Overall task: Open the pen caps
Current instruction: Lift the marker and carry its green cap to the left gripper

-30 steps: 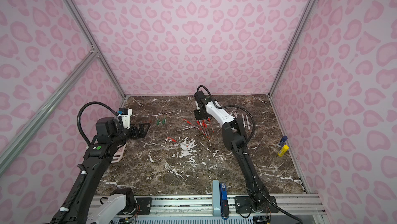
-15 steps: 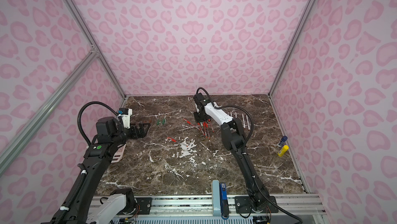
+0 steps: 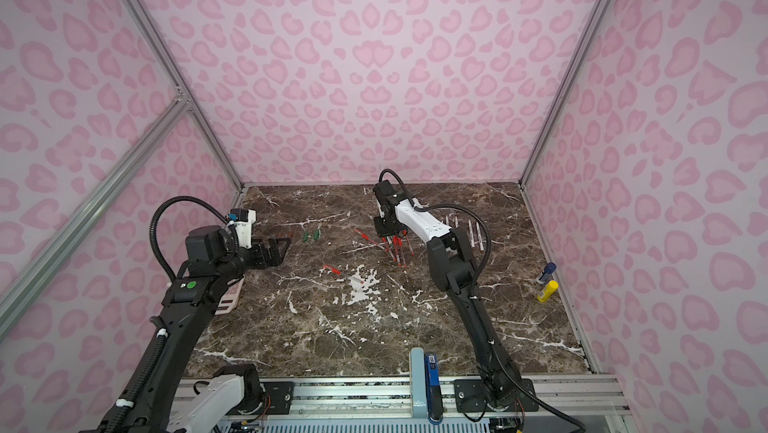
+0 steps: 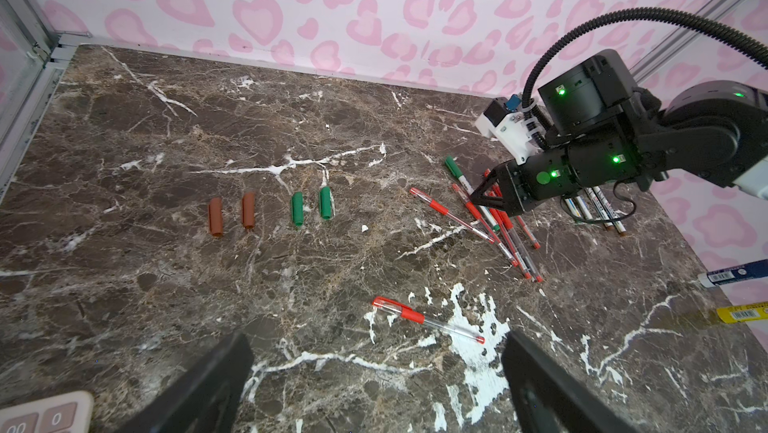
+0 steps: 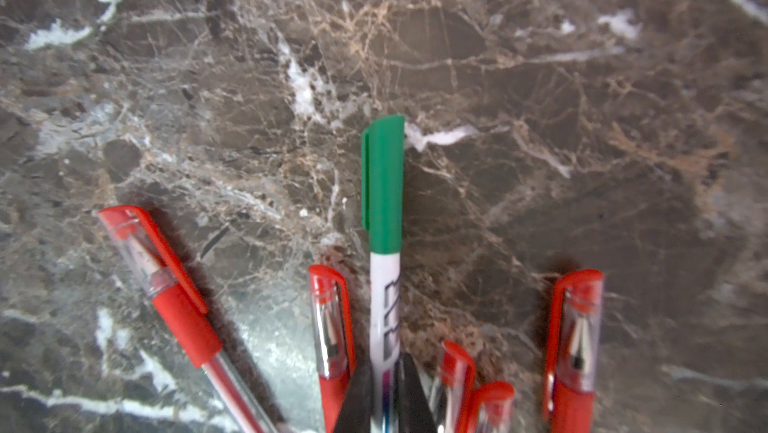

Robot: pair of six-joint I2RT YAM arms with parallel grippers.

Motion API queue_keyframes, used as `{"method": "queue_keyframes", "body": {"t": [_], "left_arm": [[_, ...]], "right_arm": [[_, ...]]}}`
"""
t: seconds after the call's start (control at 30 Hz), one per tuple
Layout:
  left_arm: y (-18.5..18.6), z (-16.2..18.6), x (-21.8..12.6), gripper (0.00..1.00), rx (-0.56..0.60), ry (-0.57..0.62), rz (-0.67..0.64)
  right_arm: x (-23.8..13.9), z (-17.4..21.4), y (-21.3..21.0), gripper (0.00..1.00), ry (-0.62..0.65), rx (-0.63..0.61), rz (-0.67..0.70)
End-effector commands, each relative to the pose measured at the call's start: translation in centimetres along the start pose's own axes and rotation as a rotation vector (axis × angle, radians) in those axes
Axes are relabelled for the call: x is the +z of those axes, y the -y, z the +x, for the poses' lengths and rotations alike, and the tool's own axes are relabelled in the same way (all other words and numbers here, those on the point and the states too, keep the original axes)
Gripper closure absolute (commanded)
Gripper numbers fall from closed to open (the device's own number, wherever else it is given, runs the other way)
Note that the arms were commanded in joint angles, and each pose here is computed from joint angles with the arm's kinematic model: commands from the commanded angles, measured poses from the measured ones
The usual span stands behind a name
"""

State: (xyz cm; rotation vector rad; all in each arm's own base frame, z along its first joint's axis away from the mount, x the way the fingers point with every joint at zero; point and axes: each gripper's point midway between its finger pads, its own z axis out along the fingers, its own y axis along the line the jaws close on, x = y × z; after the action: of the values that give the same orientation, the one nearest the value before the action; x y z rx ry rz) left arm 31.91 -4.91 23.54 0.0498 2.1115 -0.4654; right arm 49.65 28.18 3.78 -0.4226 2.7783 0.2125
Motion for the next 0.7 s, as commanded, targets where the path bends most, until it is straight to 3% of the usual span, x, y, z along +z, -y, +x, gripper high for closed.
{"method": "queue_keyframes", "body": {"t": [0.0, 0.2, 0.43, 0.67], "left_arm": [[0.4, -0.9, -0.1, 0.02, 0.015, 0.027, 0.021], [1.9, -0.7, -0.1, 0.02, 0.008, 0.022, 0.106], [4.1, -0.8, -0.1, 0.01, -0.042, 0.005, 0.252], [6.8, -0.4, -0.3, 0.04, -0.122, -0.013, 0.444]], "right_arm": [[-3.3, -1.3, 0.0, 0.92, 0.048, 0.005, 0.003], [-8.7, -1.1, -2.2, 0.92, 0.162, 0.006, -0.085], [-14.5, 1.5, -7.8, 0.95, 0.371, 0.061, -0.383], [-18.1, 5.6, -14.1, 0.97, 0.465, 0.038, -0.592]]}}
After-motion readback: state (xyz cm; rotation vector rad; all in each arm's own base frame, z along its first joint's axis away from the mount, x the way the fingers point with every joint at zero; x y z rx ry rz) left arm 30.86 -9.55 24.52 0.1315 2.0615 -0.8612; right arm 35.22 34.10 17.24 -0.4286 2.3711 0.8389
